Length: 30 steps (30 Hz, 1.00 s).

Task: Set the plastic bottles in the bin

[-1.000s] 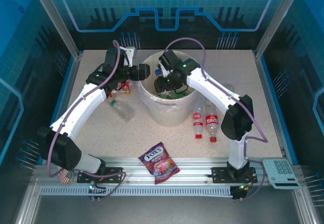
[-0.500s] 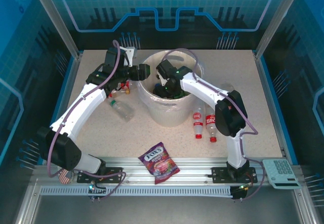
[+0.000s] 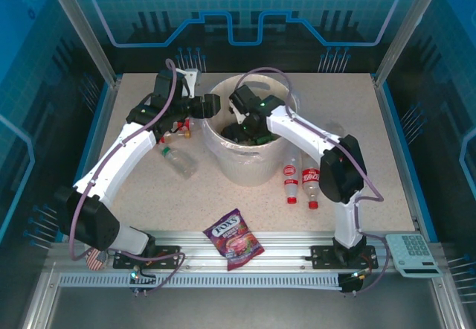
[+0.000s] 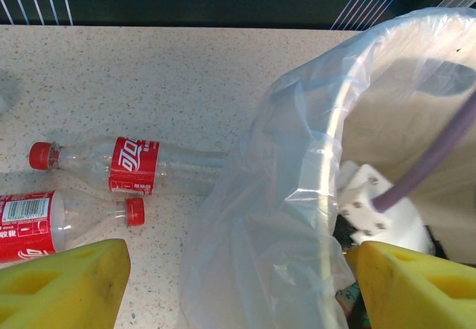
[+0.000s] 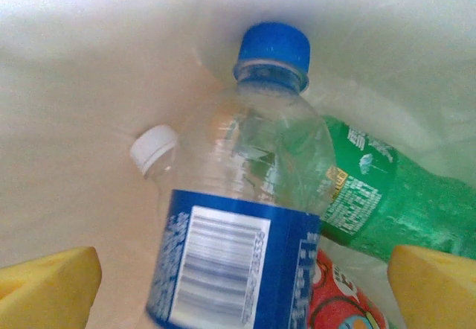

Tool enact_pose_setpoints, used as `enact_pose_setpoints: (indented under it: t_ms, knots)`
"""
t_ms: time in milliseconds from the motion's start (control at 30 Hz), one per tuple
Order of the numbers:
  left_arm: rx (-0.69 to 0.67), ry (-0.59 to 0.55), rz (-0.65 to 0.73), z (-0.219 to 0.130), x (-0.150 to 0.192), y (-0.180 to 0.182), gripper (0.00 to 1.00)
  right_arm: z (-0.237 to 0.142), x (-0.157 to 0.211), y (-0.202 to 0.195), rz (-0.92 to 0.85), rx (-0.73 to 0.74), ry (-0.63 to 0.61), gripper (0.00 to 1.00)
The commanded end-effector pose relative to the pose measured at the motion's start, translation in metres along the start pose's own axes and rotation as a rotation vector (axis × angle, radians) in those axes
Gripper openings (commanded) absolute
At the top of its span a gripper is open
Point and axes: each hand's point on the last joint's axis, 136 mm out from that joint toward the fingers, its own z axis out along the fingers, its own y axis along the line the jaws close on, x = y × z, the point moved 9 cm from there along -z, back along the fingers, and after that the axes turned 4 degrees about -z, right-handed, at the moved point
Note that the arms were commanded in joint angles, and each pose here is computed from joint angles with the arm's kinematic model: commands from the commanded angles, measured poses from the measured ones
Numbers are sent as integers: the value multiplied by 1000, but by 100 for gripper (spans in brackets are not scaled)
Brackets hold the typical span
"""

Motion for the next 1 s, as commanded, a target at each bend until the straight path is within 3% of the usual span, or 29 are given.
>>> enact_pose_setpoints:
  t_ms: [0,333,500,700,833,967]
  knots:
    - [-72,88,32,7,20,11,81,-65,-12,9,-50,0,-135,100]
    - [-77,89,34,8,20,12,81,-192,1,4,-66,-5,-443,100]
    - [-75,85,33,6,20,11,81,-242,26,-33,-4,147,-532,100]
    - [-72,84,33,6,19,11,81,-245,74,-110,193,356,-409,100]
    - [-70,85,34,6,20,11,81,-214,112,-163,362,457,-246,99]
    - [-73,88,36,6,20,11,81,-177,136,-194,466,463,-118,97]
